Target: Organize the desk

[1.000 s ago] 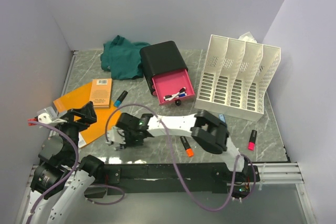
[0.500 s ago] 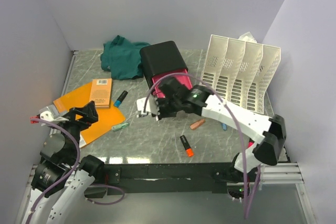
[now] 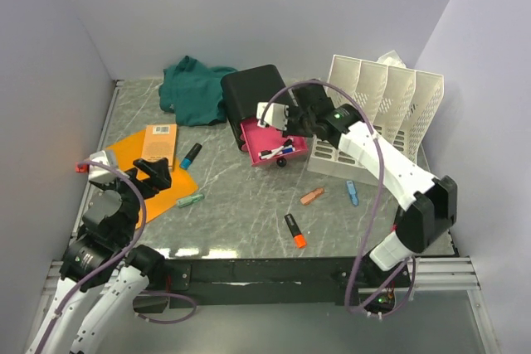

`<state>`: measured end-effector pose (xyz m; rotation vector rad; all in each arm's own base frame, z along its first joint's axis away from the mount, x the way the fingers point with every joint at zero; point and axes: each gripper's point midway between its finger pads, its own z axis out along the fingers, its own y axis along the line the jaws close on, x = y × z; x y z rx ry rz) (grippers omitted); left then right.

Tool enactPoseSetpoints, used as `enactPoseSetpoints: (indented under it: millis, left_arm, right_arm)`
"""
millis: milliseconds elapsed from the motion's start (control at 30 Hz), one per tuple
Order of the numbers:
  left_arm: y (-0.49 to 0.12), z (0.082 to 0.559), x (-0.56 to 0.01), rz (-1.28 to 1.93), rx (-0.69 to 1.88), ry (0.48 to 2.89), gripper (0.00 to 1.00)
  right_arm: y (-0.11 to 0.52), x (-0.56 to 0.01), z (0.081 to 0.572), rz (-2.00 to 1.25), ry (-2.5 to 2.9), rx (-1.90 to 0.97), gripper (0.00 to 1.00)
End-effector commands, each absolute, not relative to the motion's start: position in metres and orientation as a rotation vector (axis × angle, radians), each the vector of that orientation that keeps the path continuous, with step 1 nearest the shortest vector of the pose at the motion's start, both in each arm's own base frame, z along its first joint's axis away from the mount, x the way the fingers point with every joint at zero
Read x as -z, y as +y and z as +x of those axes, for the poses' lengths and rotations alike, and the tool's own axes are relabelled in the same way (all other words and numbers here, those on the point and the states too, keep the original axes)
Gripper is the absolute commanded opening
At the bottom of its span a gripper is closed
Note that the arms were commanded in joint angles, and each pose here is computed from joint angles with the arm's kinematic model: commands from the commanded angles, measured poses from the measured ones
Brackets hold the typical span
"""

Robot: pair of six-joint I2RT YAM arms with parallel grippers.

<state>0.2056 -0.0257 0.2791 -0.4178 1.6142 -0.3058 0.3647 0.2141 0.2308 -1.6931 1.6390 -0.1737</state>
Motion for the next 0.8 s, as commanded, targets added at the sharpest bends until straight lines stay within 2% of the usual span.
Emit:
enactPoseSetpoints:
  millis: [0, 100, 300, 333, 433, 467, 633, 767]
  left_arm:
    - [-0.036, 0.211, -0.285, -0.365, 0.336, 1.611, 1.00]
    - [-0.039, 0.212, -0.282, -0.375, 0.355, 1.626, 0.99]
    - [-0.070, 0.211, -0.257, -0.429, 0.558, 1.706, 0.99]
    - [-0.075, 0.211, -0.252, -0.441, 0.592, 1.725, 1.00]
    - [-0.095, 0.209, -0.227, -0.516, 0.720, 1.809, 0.99]
    - [-0.100, 0.209, -0.222, -0.572, 0.770, 1.825, 0.99]
    - [-0.112, 0.203, -0.183, -0.782, 0.867, 1.930, 1.00]
    - [-0.109, 0.197, -0.157, -1.120, 0.906, 1.947, 0.99]
  right_arm:
    - [0.219, -0.234, 0.400, -1.696, 1.593, 0.245, 0.07]
    - [0.229, -0.223, 0.402, -1.717, 1.602, 0.213, 0.08]
    - [0.241, -0.212, 0.401, -1.711, 1.625, 0.172, 0.25]
    - [0.240, -0.210, 0.400, -1.705, 1.634, 0.170, 0.39]
    - [0.239, -0.219, 0.398, -1.650, 1.637, 0.165, 0.60]
    - [0.237, -0.225, 0.396, -1.632, 1.632, 0.161, 0.64]
    - [0.235, -0.249, 0.379, -1.493, 1.675, 0.056, 0.68]
    - [0.234, -0.278, 0.337, -1.338, 1.691, -0.167, 0.75]
